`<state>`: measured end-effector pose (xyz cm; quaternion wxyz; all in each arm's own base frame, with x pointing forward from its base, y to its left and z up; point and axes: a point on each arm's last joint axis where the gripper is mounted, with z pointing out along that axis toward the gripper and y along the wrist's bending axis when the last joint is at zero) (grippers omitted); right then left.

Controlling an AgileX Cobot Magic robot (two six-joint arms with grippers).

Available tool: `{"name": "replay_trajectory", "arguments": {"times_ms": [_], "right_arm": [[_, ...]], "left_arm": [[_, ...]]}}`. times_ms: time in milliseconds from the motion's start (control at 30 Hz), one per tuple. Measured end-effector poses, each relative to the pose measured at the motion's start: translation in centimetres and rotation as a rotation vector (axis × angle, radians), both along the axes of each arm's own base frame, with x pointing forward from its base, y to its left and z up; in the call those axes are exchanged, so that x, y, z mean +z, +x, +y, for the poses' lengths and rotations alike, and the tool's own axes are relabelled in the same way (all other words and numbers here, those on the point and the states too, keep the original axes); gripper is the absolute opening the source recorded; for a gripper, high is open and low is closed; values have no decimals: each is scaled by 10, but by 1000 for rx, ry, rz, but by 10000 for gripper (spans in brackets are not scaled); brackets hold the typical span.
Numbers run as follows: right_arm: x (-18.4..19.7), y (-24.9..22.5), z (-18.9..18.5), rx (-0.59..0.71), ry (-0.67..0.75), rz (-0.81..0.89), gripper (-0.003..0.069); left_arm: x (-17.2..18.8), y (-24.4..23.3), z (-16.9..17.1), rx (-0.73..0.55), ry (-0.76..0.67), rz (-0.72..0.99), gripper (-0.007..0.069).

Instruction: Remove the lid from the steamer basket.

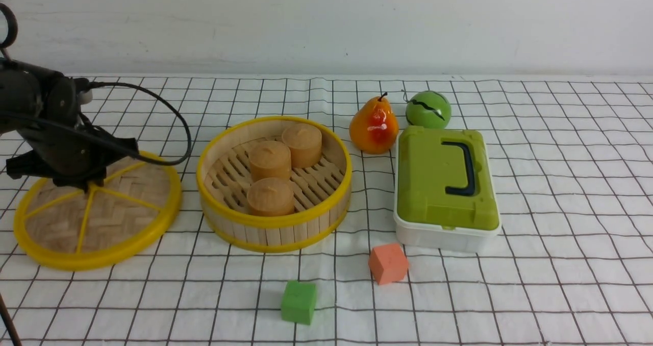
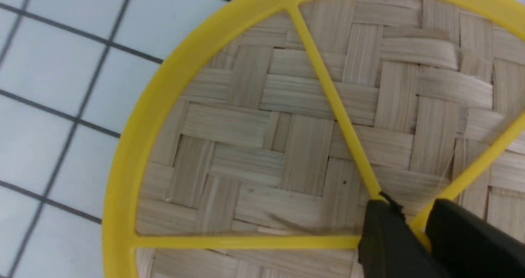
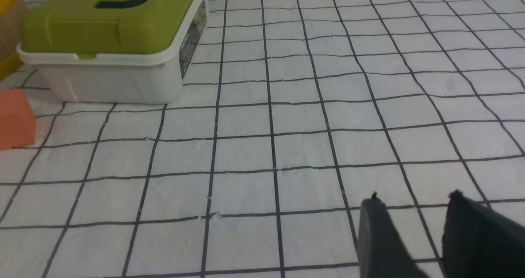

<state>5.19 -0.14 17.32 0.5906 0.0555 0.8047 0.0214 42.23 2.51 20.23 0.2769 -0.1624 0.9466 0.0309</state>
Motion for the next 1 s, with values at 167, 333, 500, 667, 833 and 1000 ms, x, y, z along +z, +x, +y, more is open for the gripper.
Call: {"name": "replay_trajectory", "arguments": {"times_ms": [167, 333, 500, 667, 833, 1000], "right_arm": [[0, 0, 0, 0, 0, 0, 240], [0, 0, 0, 0, 0, 0, 240], [0, 0, 0, 0, 0, 0, 240], [0, 0, 0, 0, 0, 0, 240], [0, 0, 0, 0, 0, 0, 240], [0, 0, 0, 0, 0, 0, 240]], "left_arm": [[0, 0, -4, -17, -48, -4, 205], [22, -10, -11, -49, -107, -4, 310], [108, -43, -18, -144, -119, -206, 197], [212, -116, -23, -269, -15, -498, -1], [253, -198, -27, -314, 48, -767, -13], [226, -261, -32, -339, 69, -925, -13]]}}
